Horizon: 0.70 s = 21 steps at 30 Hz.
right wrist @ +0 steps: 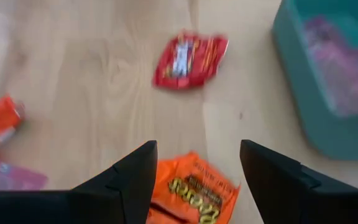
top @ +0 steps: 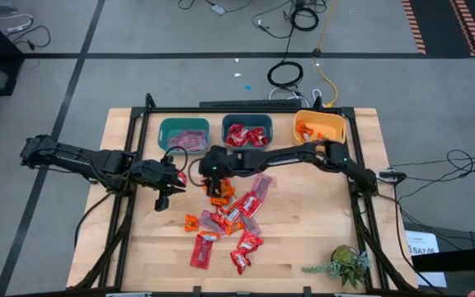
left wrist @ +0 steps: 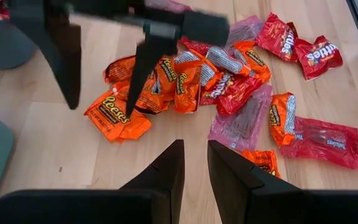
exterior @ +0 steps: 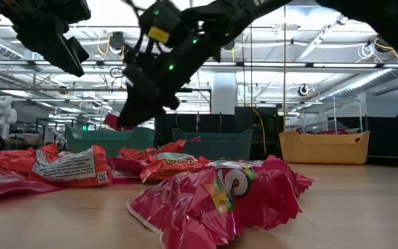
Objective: Sort candy
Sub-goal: Put the orange chocolate into the yellow bin
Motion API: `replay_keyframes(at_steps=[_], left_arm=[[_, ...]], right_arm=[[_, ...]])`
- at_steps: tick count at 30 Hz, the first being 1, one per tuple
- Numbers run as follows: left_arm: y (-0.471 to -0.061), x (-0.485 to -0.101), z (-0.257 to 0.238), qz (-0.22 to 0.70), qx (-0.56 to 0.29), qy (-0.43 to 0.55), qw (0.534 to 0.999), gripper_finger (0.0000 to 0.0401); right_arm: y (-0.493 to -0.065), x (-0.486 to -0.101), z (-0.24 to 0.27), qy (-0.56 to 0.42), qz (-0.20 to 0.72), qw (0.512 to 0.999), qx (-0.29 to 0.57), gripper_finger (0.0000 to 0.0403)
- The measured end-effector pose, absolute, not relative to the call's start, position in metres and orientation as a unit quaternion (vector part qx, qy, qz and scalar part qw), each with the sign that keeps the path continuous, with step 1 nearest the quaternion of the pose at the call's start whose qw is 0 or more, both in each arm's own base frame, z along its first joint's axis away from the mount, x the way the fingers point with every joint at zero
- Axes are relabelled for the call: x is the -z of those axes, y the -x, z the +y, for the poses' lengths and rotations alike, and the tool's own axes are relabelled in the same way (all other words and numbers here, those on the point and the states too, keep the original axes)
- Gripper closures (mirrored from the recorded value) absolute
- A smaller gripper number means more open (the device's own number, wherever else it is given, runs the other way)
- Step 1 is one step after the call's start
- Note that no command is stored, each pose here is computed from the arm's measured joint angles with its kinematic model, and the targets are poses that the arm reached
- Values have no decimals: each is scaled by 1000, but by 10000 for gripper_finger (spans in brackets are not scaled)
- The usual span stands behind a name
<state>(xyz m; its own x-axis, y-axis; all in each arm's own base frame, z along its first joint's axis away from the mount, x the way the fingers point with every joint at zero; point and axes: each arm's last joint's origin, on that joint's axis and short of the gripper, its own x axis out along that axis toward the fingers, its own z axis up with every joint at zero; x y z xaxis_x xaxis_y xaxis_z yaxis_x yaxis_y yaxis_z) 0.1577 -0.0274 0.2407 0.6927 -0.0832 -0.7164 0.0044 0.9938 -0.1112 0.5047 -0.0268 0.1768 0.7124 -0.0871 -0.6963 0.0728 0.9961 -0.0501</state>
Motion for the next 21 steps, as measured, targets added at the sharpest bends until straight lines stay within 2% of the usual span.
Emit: replay_keyframes(at_steps=[10,17,21], left_arm=[[-158,-241,-27,391,24,50,919,321],[-158,-241,-27,391,24,50,919,321],[-158,-241,-27,391,24,50,919,321]], right_arm=[[-509,-139,-36,-14,457,887,56,181],[-507,-129,-36,-16,480,875,56,182],[-507,-130,-36,-13,481,875,58,209]])
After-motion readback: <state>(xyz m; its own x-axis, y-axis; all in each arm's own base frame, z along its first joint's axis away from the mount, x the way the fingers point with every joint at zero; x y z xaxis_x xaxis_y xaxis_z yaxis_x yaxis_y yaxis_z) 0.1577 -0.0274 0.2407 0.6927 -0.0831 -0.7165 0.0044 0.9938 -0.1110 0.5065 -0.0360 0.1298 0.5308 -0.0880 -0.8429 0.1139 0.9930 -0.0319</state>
